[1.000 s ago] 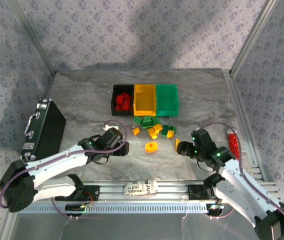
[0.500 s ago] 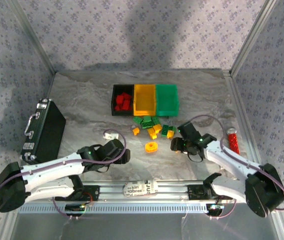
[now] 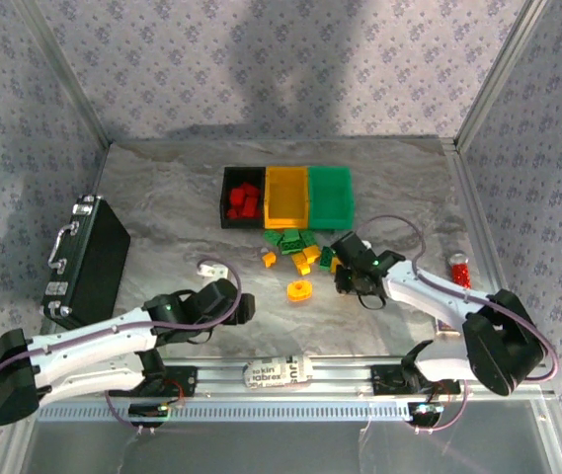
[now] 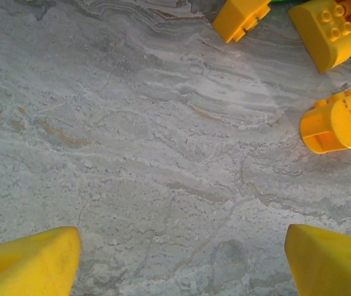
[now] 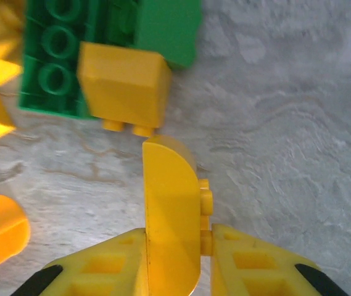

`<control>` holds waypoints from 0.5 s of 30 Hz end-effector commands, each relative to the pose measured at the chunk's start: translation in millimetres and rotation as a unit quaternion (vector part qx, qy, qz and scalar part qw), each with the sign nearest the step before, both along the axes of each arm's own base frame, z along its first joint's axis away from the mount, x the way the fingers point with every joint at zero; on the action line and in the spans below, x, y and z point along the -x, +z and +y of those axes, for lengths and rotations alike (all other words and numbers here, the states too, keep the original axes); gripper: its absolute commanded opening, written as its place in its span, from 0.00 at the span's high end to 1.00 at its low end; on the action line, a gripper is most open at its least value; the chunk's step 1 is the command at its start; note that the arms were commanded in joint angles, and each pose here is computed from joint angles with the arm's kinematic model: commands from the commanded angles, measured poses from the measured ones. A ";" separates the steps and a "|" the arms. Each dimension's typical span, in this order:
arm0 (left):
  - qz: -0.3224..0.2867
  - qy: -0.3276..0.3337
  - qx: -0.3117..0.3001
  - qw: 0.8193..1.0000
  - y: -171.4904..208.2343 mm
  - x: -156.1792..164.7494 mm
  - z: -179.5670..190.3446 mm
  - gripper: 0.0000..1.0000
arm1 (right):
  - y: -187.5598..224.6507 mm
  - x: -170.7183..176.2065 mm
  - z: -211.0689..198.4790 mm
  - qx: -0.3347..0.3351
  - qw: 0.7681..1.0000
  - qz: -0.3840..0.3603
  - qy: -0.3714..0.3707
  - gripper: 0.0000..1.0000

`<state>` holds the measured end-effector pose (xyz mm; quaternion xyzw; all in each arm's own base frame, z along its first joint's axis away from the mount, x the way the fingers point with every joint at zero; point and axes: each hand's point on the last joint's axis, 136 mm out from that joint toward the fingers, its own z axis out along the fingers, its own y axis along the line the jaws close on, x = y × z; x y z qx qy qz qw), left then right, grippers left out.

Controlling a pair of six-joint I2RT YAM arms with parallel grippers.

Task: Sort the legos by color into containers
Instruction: Pick up the lego from the bottom-right of the table, then place the lego in the container.

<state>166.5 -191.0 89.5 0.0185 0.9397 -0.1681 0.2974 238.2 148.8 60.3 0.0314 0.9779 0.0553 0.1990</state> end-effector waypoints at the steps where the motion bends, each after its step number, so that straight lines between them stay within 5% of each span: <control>1: -0.006 0.006 -0.013 1.000 -1.8 1.2 8.9 0.14 | 32.5 -8.8 1.6 0.024 0.999 -0.032 0.005 0.73; 15: 0.002 -0.008 0.009 1.000 -7.4 6.8 -4.7 0.14 | 118.1 -107.2 98.0 0.000 0.991 -0.073 0.108 0.72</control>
